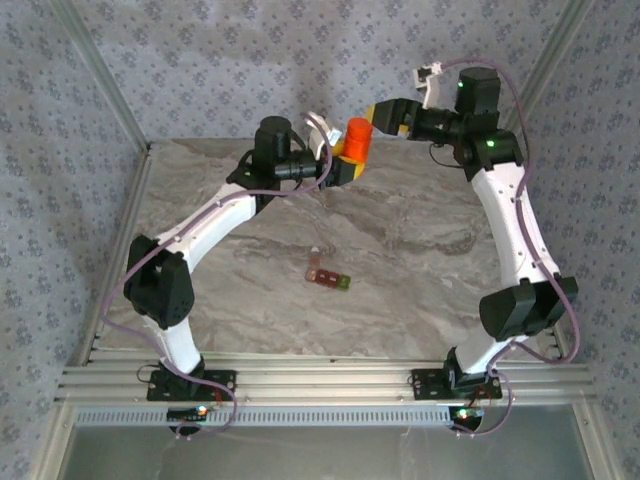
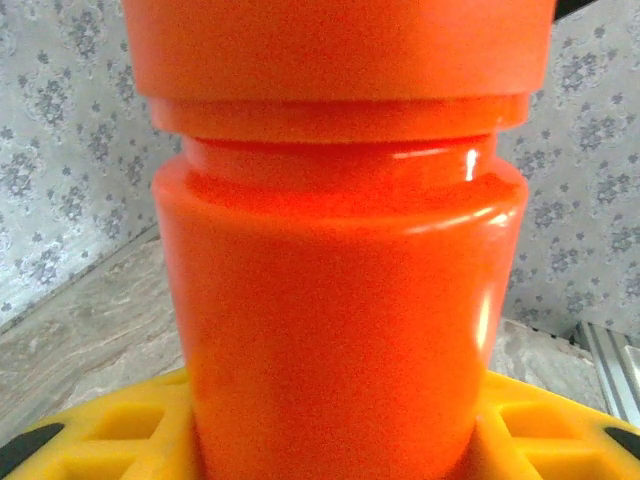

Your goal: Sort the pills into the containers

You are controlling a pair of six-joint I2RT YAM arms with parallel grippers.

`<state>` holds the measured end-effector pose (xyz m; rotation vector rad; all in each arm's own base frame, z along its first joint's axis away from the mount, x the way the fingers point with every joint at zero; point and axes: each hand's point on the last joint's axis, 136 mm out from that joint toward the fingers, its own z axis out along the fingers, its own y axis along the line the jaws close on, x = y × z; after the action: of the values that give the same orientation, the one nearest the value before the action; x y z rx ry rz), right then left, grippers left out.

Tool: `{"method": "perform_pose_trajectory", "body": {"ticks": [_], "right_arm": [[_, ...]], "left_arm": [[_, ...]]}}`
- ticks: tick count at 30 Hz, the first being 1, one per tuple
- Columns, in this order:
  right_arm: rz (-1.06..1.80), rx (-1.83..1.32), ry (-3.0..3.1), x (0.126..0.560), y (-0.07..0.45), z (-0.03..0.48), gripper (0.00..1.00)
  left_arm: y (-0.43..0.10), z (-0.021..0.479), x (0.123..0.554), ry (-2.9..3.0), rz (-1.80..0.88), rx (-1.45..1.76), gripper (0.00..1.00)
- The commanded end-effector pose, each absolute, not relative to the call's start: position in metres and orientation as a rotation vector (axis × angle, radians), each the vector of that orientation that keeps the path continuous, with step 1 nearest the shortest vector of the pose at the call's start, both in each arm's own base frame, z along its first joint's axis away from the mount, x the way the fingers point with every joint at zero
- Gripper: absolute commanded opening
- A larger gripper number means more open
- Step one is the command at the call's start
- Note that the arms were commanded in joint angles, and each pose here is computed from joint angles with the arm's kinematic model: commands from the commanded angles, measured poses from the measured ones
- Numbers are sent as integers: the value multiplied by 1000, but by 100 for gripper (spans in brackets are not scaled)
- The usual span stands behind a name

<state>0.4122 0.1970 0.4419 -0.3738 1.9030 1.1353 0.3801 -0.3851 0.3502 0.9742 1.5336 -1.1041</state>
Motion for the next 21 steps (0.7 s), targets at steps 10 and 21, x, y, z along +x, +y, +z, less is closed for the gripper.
{"method": "perform_pose_trajectory", "body": {"ticks": [10,21], "right_arm": [[1144,-550,1935,397,220,436,78],[1118,-561,1972,397,222,425,66]], "left_arm": [[-390,371,369,1479,-1176,1026,0],[-391,372,369,1480,-1187,1031,0]]}}
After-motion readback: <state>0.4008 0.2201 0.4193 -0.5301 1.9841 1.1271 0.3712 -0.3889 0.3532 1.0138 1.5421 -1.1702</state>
